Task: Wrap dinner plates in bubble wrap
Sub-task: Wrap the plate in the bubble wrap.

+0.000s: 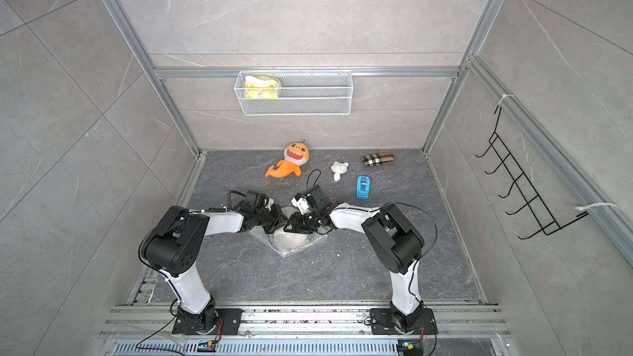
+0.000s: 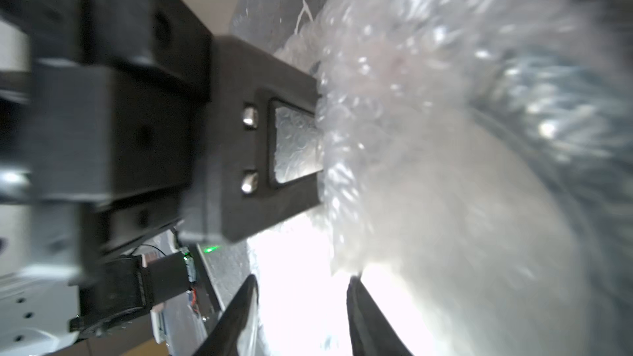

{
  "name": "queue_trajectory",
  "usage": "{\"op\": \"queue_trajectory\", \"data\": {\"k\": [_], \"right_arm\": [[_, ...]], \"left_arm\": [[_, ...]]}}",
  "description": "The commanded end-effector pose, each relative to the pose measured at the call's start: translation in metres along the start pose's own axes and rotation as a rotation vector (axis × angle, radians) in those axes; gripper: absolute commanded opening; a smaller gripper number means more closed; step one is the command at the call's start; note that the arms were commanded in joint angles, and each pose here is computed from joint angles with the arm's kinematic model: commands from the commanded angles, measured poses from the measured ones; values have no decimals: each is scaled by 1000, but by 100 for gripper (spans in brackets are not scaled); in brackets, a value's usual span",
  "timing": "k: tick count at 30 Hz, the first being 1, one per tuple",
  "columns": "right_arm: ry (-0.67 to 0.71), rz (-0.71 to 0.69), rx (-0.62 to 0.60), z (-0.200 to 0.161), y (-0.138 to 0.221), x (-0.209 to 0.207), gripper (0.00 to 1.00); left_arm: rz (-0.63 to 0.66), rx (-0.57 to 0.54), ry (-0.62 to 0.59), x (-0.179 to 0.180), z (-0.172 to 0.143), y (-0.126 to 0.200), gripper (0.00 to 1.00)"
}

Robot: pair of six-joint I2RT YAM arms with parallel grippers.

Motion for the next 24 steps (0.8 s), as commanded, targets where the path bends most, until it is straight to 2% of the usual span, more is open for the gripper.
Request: {"op": "queue_trajectory", "data": {"k": [1, 7, 11, 16, 24], "right_arm": [[-76, -35, -66, -1, 17, -7, 39], [-128, -82, -74, 4, 1, -26, 23], [-145, -120, -61, 2, -10, -29, 17], [-165, -173, -46, -1, -21, -37, 14], [-172, -233, -48, -4, -21, -44, 13]], "left_arm": [[110, 78, 49, 28, -22, -7, 0], [85, 81, 35, 23, -22, -4, 0], [56, 65, 18, 9, -20, 4, 0], [24, 56, -22, -14, -19, 15, 0], [5, 85, -42, -29, -31, 20, 0]]}}
Point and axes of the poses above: each gripper's point midway between its finger pads, its own y axis back along the fingers, its own x axis along the line the jaws close on, z = x × y, the point moved 9 cm from there along y, back along the fingers, and after that the axes turned 14 degrees about -y, right-handed, at the moved point
